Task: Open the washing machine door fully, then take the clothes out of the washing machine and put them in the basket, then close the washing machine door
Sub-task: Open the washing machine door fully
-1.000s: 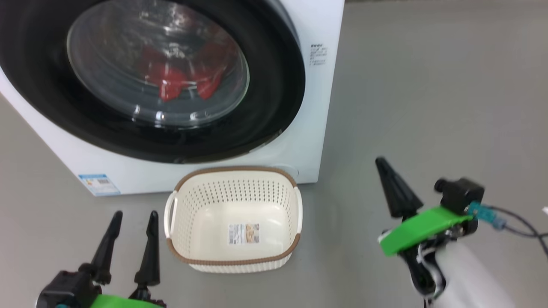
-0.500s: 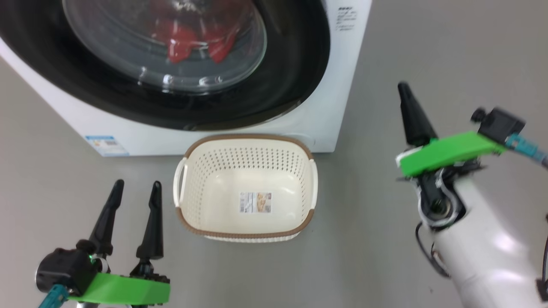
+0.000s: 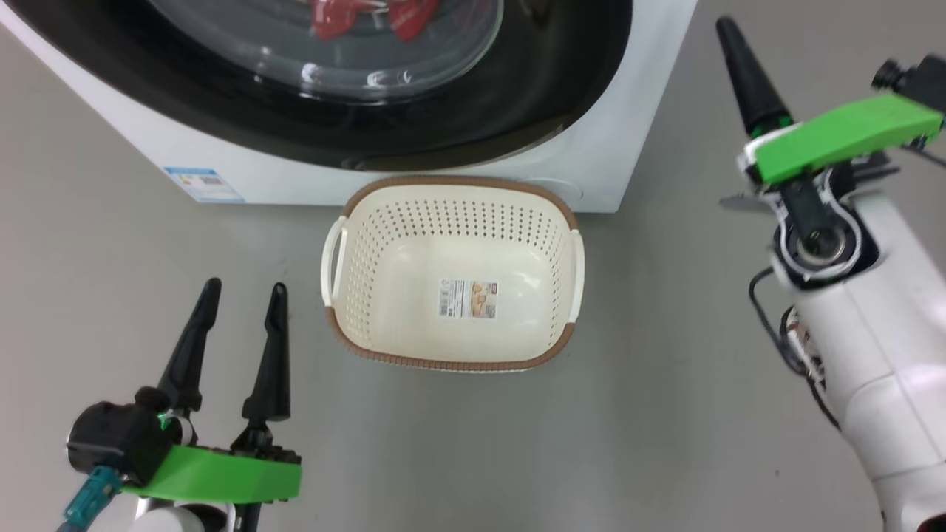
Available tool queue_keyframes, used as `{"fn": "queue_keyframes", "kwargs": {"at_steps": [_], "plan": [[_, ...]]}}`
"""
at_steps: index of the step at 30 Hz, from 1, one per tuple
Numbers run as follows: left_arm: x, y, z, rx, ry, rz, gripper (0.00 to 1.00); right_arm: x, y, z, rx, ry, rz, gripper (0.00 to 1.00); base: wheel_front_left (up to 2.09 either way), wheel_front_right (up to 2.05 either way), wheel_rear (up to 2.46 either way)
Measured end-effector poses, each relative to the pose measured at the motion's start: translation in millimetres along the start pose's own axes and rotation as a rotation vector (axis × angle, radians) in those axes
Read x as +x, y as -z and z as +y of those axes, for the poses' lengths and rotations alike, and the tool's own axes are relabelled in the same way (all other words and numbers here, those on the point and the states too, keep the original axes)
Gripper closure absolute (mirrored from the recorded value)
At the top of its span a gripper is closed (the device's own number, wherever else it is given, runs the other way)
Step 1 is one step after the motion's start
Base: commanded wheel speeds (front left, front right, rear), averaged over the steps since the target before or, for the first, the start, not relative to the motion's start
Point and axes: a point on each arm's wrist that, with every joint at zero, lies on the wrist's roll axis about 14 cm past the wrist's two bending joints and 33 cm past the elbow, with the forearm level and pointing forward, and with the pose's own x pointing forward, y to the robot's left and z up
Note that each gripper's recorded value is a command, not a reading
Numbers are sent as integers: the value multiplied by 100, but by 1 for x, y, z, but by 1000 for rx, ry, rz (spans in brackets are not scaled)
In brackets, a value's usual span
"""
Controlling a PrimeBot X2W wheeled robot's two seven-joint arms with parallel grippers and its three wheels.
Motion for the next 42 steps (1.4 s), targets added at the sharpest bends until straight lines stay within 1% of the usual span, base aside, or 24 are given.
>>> {"fn": "queue_keyframes", "kwargs": {"at_steps": [5,7,10,14,22,28,32,42], "plan": [[7,7,3,8,-3,17,0,23,3,2,78,-19,48,100,0,0,0],[10,12,5,14,-6,27,0,33,10,0,125,-24,104,100,0,0,0],[13,16,7,11,-10,37,0,42,17,-1,160,-34,154,100,0,0,0],[17,22,12,6,-22,50,0,53,22,-5,152,-42,193,100,0,0,0],[23,39,14,7,-23,89,0,74,34,-2,203,-80,278,100,0,0,0],[29,51,11,5,-9,114,0,89,35,-5,200,-87,319,100,0,0,0],[30,57,13,4,-11,128,0,95,38,-9,200,-83,334,100,0,0,0],[34,63,15,8,-13,143,0,100,53,-12,184,-92,445,100,0,0,0]]}}
